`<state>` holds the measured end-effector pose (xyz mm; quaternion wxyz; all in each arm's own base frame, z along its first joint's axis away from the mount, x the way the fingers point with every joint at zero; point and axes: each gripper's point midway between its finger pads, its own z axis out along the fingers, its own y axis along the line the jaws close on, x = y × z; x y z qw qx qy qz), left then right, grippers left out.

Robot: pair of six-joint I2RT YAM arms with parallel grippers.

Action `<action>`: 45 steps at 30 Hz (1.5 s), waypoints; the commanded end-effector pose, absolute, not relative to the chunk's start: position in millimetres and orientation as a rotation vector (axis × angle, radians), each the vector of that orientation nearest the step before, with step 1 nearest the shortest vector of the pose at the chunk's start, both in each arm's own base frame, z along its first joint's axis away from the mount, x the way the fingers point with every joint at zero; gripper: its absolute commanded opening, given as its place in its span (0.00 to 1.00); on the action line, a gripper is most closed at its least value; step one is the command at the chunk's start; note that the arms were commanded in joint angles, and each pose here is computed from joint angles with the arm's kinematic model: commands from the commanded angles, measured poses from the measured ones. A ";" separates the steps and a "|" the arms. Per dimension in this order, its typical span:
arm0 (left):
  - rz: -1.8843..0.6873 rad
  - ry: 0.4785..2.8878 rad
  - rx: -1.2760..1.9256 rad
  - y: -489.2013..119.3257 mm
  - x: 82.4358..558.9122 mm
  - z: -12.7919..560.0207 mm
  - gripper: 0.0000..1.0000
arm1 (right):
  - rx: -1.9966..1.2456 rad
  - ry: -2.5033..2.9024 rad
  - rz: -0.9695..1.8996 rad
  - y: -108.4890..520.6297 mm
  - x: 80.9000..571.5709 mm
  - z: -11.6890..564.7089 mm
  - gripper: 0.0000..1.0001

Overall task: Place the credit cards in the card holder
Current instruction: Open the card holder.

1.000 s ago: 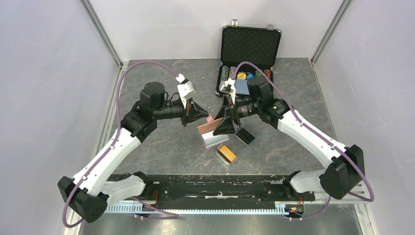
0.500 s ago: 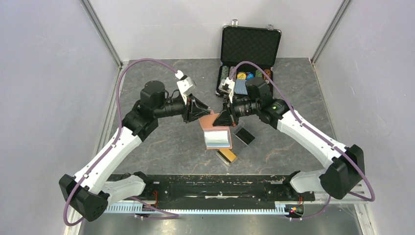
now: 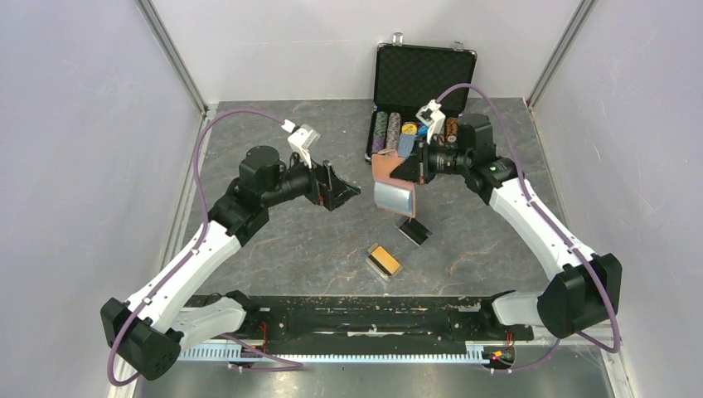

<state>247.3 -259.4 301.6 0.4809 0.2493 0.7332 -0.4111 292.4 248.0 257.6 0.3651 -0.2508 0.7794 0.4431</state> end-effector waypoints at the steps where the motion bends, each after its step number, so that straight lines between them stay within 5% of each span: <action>1: -1.111 1.887 0.314 -253.7 249.5 304.9 1.00 | -0.629 1.898 1.185 245.3 291.3 292.6 0.00; 11: -1.532 2.041 0.320 -289.3 234.0 256.9 1.00 | -0.623 1.879 1.248 248.5 285.6 292.6 0.00; 20: -1.600 2.098 0.417 -304.7 228.7 239.9 0.80 | -0.605 1.904 1.265 248.0 281.8 282.7 0.00; 33: -1.543 2.088 0.408 -314.6 250.9 232.5 0.78 | -0.602 1.910 1.291 249.4 279.5 278.7 0.00; 45: -1.610 2.058 0.454 -328.7 246.7 242.4 0.57 | -0.589 1.934 1.271 247.9 282.2 269.5 0.00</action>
